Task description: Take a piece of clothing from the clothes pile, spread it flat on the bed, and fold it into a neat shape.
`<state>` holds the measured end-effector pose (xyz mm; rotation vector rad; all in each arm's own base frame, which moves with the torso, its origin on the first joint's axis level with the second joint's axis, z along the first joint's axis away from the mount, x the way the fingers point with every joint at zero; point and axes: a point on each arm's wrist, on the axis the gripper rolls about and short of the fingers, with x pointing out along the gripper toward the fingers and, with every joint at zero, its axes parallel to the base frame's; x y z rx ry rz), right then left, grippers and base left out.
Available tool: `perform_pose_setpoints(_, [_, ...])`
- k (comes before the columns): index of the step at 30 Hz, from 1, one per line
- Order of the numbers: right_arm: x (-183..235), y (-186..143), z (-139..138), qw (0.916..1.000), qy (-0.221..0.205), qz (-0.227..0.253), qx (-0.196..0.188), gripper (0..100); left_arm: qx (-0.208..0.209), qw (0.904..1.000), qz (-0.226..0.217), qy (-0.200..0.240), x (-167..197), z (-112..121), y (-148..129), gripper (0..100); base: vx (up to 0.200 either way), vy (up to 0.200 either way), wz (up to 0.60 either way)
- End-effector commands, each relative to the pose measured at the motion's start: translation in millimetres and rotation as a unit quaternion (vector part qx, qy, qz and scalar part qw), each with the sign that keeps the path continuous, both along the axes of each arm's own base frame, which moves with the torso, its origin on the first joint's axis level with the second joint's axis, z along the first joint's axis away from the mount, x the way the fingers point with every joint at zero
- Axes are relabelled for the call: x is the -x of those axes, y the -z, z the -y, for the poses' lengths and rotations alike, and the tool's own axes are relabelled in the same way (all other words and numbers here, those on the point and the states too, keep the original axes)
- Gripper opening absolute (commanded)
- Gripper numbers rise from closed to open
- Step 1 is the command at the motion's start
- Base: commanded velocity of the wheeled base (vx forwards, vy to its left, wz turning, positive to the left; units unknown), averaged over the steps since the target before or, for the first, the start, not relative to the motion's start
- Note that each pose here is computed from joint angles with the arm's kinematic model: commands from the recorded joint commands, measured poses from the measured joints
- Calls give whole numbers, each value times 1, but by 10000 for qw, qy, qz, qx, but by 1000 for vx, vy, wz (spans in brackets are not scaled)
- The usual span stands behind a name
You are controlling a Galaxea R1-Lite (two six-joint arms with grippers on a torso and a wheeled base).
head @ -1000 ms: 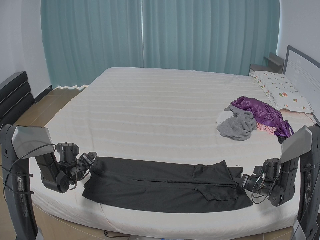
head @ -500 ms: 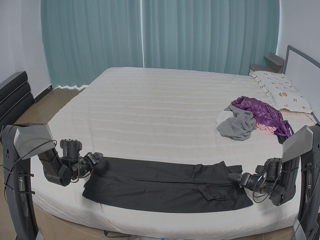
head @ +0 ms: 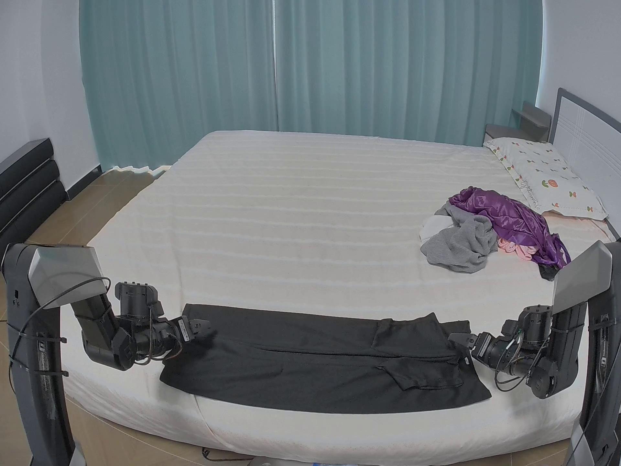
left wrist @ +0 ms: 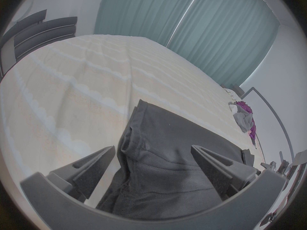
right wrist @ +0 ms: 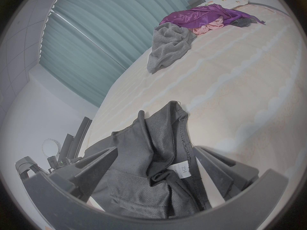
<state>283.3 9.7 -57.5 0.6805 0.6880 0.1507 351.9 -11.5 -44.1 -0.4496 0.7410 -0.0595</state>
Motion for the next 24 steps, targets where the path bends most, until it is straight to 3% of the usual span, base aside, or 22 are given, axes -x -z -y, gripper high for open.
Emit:
perform_pose_setpoints(1, [1, -3, -1, 10000, -18, 60, -2, 100, -134, 9999, -78, -42, 3, 6, 5, 100, 0, 0, 0])
perform_pose_setpoints(5, [2, -3, -4, 10000, -80, 45, -2, 100, -364, 9990, -107, -239, 1, 9, 11, 100, 0, 0, 0])
perform_pose_setpoints(10, [2, -2, -4, 10000, -80, 37, -2, 100, -367, 9989, -145, -238, 3, 9, 11, 100, 0, 0, 0])
perform_pose_setpoints(11, [2, -2, -4, 10000, -80, 30, -2, 100, -367, 9989, -145, -238, 3, 9, 11, 0, 0, 0, 0])
perform_pose_setpoints(24, [1, 3, -3, 9999, 2, -54, -114, 100, -295, 9992, -134, -250, 7, 9, 9, 0, 0, 0, 0])
